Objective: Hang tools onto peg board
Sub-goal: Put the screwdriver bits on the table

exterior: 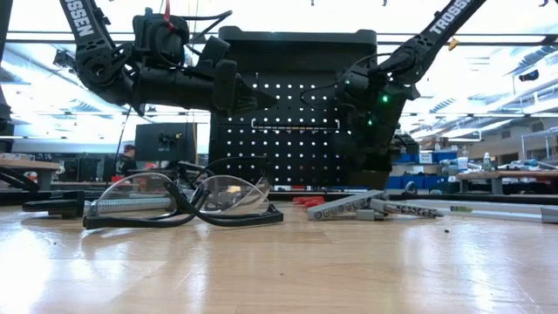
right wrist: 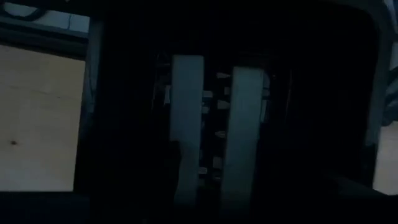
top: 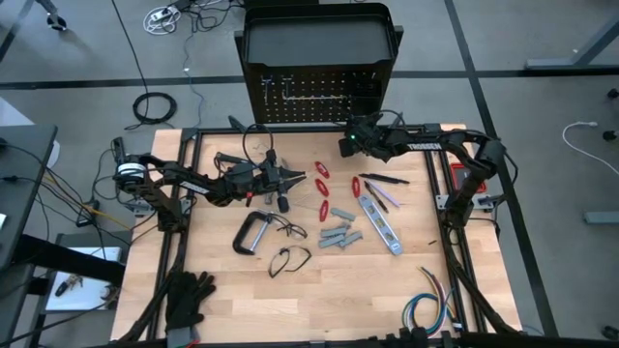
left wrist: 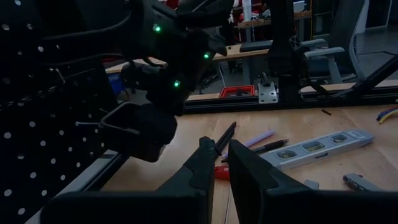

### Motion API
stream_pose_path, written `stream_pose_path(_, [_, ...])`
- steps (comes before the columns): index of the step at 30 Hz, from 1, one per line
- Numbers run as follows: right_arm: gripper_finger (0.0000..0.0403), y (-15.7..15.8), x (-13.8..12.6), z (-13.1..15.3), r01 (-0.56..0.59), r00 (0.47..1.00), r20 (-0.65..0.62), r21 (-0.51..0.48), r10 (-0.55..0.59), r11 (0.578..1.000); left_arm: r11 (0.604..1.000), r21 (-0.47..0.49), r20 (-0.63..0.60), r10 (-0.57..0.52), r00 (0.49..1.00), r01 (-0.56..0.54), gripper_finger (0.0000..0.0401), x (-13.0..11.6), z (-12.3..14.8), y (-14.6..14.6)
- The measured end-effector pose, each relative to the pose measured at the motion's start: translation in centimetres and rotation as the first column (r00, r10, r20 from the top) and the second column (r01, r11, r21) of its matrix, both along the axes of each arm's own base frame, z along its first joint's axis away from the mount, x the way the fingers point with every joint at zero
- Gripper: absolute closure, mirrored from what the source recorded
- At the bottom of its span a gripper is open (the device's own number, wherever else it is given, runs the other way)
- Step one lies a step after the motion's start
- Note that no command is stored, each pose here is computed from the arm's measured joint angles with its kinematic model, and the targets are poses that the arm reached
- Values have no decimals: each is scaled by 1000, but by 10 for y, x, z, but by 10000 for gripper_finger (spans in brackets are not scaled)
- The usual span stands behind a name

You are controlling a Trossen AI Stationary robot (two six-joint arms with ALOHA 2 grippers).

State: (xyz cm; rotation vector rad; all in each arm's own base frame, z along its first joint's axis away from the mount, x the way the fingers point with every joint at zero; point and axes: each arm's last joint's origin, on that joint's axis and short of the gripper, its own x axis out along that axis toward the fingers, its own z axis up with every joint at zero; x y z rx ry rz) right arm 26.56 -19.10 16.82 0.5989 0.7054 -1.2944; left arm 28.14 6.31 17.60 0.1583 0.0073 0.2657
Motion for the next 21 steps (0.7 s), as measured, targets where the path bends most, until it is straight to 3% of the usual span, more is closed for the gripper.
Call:
stream_pose_path(12, [165,-32,-2,-26,-150,988,42,75,147,986,1000,1,1,-1,1000,1,355,0,0,0])
stream_pose_path(21, [174,-19,8,-17,-293,955,62,67,289,954,1000,17,-4,2,1000,-2,355,0,0,0])
